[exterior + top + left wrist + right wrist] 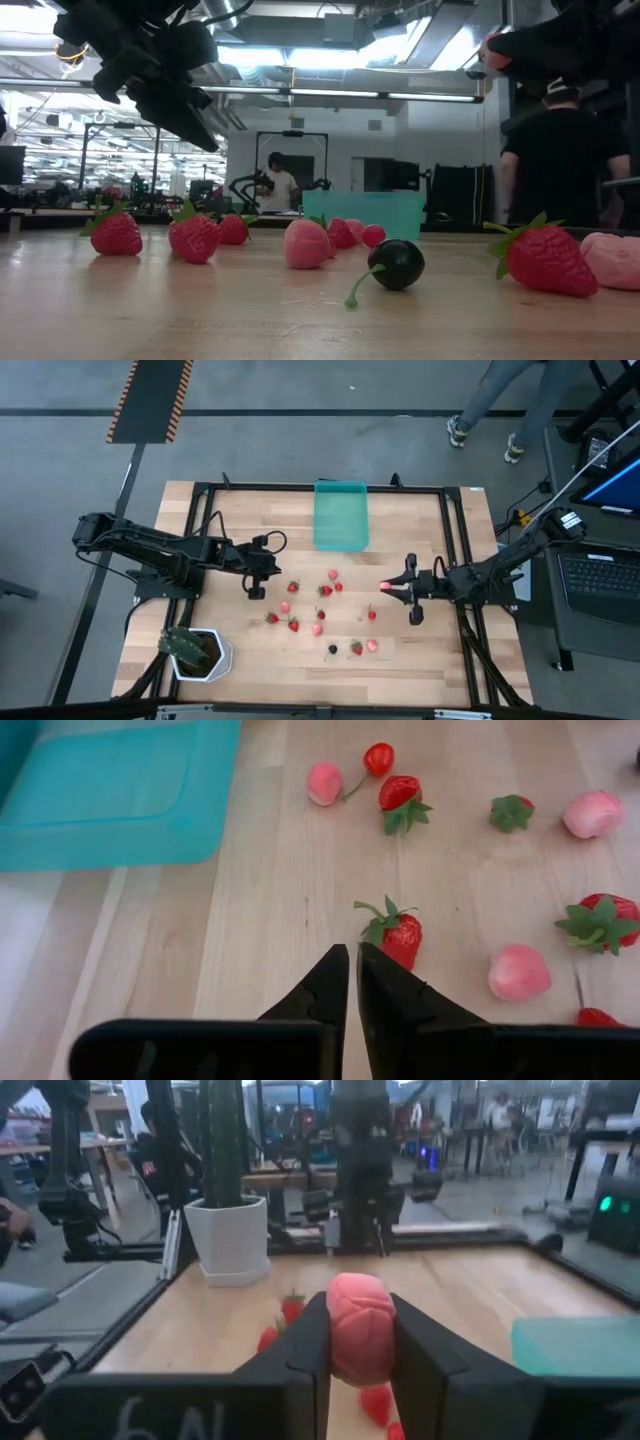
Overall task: Pick and placing Produce into tupperware
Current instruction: Put the pink peach into the blue bin
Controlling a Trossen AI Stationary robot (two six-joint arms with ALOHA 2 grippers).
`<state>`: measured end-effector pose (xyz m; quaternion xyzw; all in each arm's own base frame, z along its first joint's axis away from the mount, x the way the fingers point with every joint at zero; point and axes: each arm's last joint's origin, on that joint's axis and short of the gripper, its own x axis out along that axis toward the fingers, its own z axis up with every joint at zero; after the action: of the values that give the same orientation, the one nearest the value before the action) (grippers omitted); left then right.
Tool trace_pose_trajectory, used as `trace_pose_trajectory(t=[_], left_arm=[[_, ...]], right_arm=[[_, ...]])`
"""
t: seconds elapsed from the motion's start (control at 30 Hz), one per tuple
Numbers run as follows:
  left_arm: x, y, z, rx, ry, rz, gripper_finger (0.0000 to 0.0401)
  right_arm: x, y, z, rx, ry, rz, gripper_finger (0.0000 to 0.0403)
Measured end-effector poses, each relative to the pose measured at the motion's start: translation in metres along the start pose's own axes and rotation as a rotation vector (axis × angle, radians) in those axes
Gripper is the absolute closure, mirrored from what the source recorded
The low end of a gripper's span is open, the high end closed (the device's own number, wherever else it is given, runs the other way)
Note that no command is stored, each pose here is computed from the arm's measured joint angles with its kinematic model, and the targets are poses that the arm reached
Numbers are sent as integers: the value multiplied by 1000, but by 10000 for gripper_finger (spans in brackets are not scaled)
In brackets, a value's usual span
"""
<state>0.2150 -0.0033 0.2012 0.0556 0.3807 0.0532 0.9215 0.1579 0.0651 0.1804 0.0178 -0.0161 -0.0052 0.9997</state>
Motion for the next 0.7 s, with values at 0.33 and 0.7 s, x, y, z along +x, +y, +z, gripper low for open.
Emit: trace_pose_trajectory(t=[0.33,0.7], left_arm=[[0,0,0,0,0,7,399],[0,0,0,0,0,7,378]], right_arm=[[-1,-1,-2,-6,1,8,326],[0,-11,-2,-34,0,-241,326]])
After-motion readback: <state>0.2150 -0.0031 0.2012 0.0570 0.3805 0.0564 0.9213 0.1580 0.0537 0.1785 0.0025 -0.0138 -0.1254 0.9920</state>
